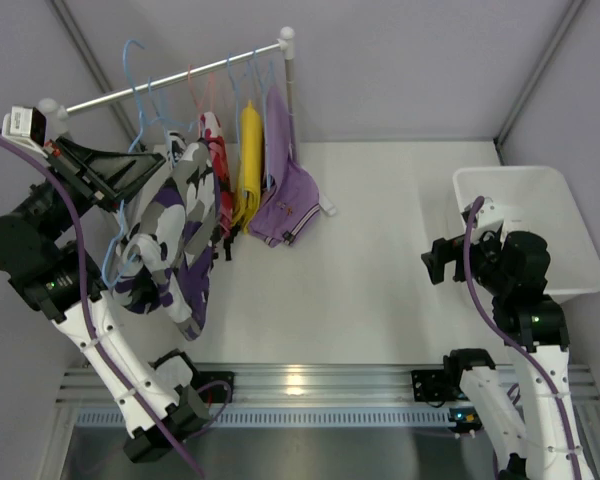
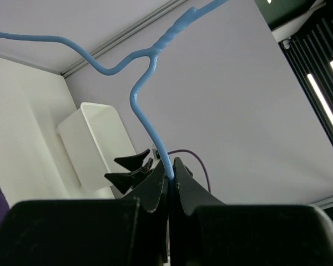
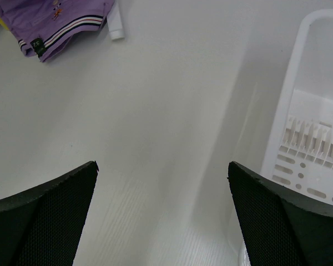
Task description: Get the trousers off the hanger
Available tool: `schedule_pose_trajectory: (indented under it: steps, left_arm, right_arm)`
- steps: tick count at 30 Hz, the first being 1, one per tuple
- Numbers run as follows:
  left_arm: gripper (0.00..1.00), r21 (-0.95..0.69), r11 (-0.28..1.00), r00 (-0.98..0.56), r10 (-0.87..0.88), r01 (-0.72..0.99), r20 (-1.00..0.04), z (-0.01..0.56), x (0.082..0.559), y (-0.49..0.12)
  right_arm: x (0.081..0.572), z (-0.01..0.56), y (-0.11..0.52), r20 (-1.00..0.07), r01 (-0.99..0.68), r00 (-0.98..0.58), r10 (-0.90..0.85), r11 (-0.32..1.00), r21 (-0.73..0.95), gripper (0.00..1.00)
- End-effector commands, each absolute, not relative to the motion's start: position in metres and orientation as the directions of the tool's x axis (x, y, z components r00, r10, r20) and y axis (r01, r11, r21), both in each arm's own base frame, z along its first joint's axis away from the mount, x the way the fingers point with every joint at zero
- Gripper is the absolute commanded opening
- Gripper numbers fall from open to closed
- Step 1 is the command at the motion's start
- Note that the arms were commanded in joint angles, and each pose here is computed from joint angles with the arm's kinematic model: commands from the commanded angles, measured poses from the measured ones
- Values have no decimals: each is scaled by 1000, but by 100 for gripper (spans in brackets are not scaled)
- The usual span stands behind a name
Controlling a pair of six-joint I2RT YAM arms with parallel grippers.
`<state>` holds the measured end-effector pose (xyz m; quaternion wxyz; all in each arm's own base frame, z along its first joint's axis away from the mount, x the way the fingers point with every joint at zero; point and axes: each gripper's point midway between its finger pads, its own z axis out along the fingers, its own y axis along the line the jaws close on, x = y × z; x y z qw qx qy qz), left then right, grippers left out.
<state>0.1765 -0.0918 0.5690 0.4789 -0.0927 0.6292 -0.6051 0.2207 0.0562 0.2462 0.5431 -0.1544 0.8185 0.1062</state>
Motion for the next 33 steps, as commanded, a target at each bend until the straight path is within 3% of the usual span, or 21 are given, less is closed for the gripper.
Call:
schedule_pose_trajectory:
  steps: [1, 7, 14, 21, 23, 27, 32, 33]
  left_arm:
    - [0, -744, 271, -364, -738, 611, -568, 625, 157, -104]
    - [0, -832, 158, -478, -755, 531, -449, 630, 182, -98]
    - [0, -822, 30, -583, -691, 569, -429, 647, 194, -116]
    - [0, -844, -149, -802, -430, 516, -414, 628, 205, -197]
    - [0, -856, -147, -817, -411, 496, -403, 621, 213, -211]
    - [0, -821, -126, -800, -346, 557, -490, 608, 214, -253]
    - [0, -740, -21, -677, -422, 672, -603, 605, 201, -296]
    - [0, -745, 45, -652, -452, 666, -609, 596, 217, -306]
  right_arm:
    - [226, 246, 52, -924, -342, -362, -125, 940, 7, 99]
    - [230, 248, 50, -924, -324, -366, -109, 946, 17, 99]
    - [231, 246, 47, -920, -312, -377, -113, 950, 11, 99]
    - [236, 244, 46, -914, -301, -390, -111, 953, 13, 99]
    - [237, 246, 45, -915, -299, -386, -115, 954, 6, 99]
    - [236, 256, 48, -923, -314, -366, -116, 949, 5, 99]
    - [230, 290, 61, -959, -371, -271, -84, 928, 24, 99]
    - [228, 296, 63, -965, -374, -253, -69, 927, 32, 99]
